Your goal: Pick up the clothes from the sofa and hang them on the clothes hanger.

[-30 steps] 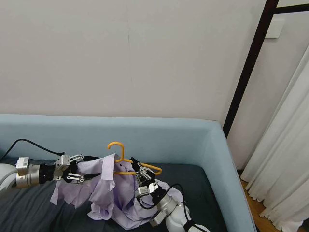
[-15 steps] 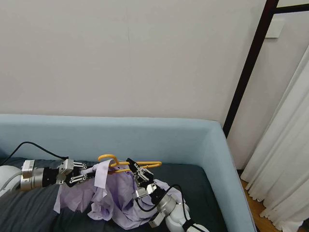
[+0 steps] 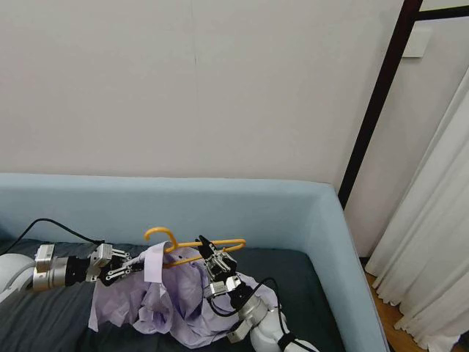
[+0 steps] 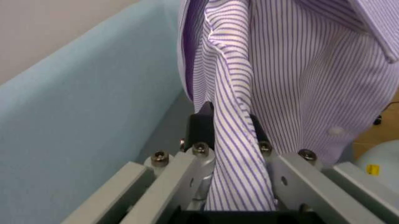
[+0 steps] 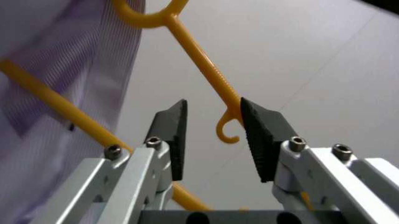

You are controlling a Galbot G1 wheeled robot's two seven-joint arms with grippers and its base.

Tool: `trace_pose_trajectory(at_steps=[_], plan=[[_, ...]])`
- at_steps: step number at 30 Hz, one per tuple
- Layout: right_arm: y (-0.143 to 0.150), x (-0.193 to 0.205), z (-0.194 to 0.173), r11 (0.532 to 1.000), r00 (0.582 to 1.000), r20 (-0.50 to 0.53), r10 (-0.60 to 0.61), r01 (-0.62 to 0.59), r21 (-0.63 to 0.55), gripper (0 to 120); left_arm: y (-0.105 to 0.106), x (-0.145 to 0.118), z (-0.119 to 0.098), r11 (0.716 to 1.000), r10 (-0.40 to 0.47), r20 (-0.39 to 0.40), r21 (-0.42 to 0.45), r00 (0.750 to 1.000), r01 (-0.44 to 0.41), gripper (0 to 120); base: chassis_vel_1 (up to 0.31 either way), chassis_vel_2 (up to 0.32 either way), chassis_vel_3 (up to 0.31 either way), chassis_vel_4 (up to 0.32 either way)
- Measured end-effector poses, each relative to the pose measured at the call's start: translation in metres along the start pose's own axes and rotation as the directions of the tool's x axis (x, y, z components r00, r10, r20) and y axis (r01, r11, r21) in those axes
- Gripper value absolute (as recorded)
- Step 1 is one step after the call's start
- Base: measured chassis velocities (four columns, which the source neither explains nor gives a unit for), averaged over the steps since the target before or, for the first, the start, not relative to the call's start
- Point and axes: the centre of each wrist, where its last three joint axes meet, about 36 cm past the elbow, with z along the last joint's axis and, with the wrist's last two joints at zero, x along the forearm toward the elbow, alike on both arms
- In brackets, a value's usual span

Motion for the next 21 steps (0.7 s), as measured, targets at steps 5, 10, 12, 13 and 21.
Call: trace_pose_trajectory(at_steps=[5,10,12,13,21], plan=[[0.002,0.007,-0.010,0.970,1.000,0.021,-0.001,0.006,-0.245,54,0.004,0.008,0.010,0.999,-0.035,-0.004,0.017,0.999,0.035,2,0.000,0.000,0.000,0.000],[0.007,0.035,0.001,0.913,0.994,-0.003,-0.105,0.096,-0.398,73,0.009,0.014,0.027,0.996,-0.081,0.003,0.033,0.997,0.081,2,0.000,0.000,0.000,0.000],[0.015,0.053,0.009,0.879,0.983,-0.094,-0.155,0.094,-0.468,83,0.009,0.016,0.037,0.994,-0.094,0.000,0.048,0.996,0.094,2,0.000,0.000,0.000,0.000],[0.018,0.058,0.012,0.867,0.974,-0.155,-0.168,0.070,-0.494,86,0.010,0.016,0.039,0.994,-0.096,-0.003,0.052,0.995,0.096,2,0.000,0.000,0.000,0.000],[0.032,0.050,0.010,0.733,0.841,-0.473,-0.262,-0.145,-0.664,100,0.012,0.022,0.036,0.994,-0.094,-0.012,0.051,0.996,0.094,2,0.000,0.000,0.000,0.000]])
